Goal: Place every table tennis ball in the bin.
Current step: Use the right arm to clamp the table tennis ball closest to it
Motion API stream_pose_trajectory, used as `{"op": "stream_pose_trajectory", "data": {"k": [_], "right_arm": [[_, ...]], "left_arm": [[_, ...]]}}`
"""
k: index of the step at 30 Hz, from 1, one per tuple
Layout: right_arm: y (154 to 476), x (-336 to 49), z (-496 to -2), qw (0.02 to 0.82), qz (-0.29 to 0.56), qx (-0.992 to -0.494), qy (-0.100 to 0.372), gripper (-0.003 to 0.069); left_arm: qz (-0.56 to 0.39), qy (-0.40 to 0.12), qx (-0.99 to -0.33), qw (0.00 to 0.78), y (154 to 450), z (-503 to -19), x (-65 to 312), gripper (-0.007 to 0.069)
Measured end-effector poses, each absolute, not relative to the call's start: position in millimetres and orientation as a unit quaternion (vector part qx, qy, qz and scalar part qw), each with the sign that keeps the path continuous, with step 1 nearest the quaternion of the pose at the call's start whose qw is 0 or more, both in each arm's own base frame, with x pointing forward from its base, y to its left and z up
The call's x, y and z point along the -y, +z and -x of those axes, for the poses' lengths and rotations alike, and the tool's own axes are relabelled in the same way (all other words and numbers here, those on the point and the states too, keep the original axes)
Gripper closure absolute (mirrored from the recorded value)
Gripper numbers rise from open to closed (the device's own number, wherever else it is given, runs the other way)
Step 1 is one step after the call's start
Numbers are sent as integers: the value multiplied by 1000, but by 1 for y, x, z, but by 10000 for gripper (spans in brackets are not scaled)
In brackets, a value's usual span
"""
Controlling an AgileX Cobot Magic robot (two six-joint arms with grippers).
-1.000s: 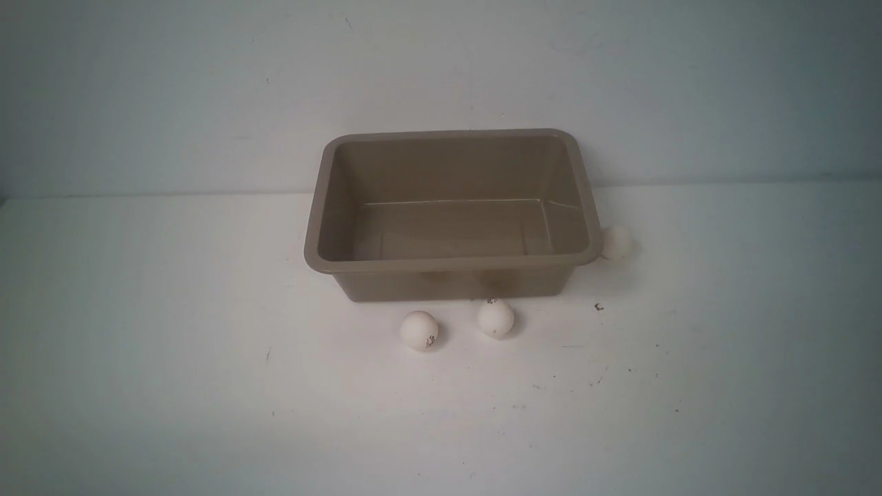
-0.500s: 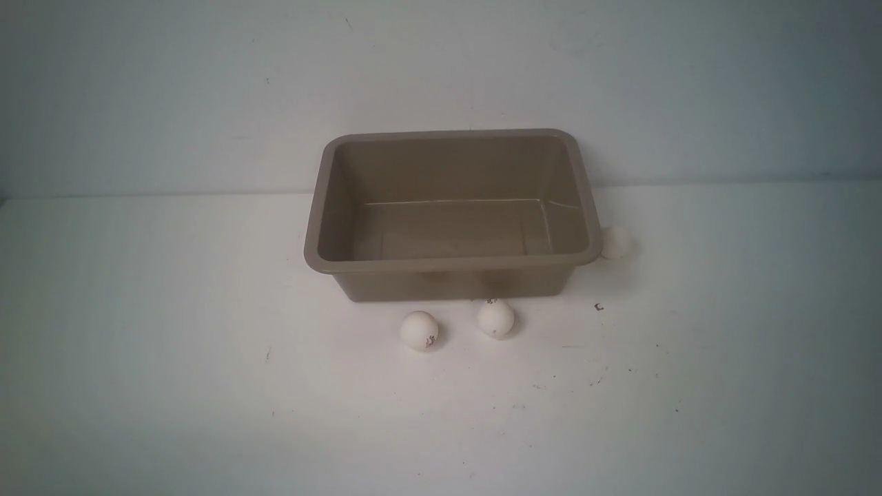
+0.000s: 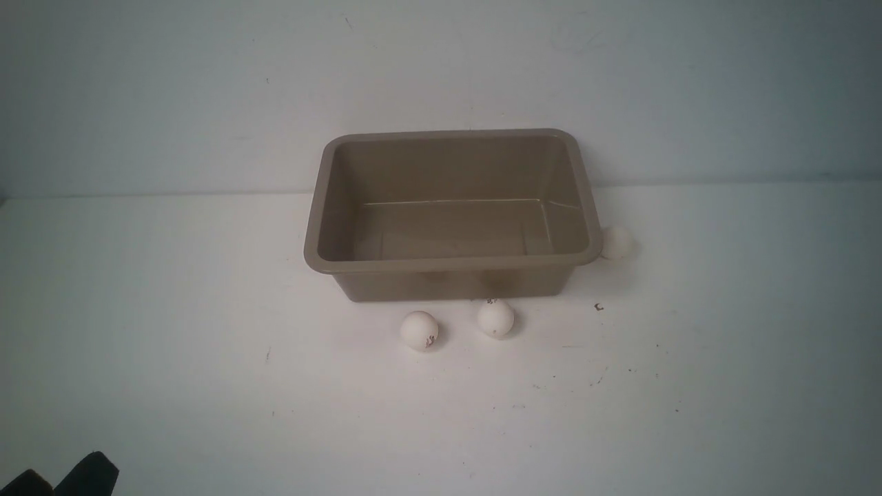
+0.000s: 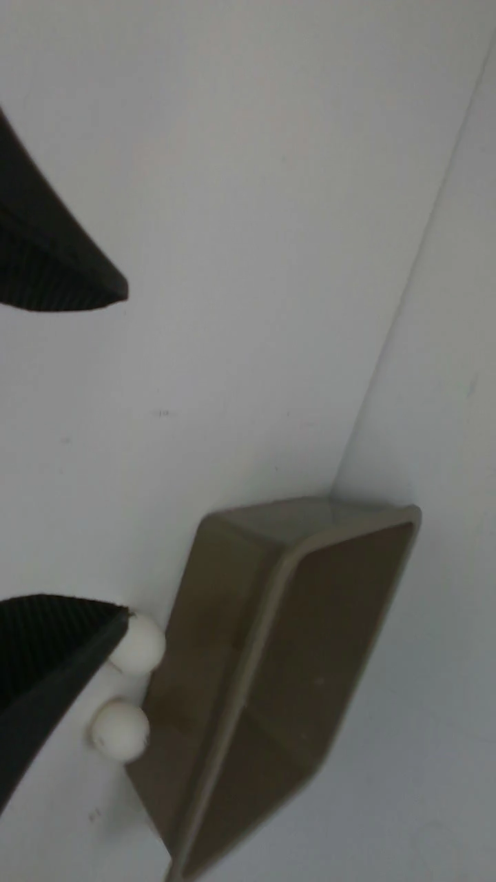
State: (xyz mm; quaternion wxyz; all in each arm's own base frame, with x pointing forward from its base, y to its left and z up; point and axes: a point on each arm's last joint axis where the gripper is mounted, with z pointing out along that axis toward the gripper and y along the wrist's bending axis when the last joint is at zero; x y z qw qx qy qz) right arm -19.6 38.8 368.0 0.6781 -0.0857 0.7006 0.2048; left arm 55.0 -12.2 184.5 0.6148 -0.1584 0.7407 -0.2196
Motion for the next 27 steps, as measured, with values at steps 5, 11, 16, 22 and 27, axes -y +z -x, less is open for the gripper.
{"op": "stream_pose_trajectory", "data": {"k": [5, 11, 16, 22, 27], "right_arm": [[368, -39, 19, 678, 86, -701, 204, 219], [367, -39, 10, 662, 110, -718, 185, 219], [365, -40, -4, 640, 143, -738, 161, 219], [364, -42, -7, 630, 173, -742, 152, 219], [362, -43, -6, 623, 187, -745, 151, 219]], "left_arm": [[193, -263, -718, 616, 189, -55, 13, 126], [111, -248, -730, 627, 211, -50, 20, 126], [31, -236, -724, 648, 243, -39, 28, 126], [-35, -228, -743, 628, 263, -35, 35, 126], [-85, -201, -764, 607, 280, -39, 37, 140]]}}
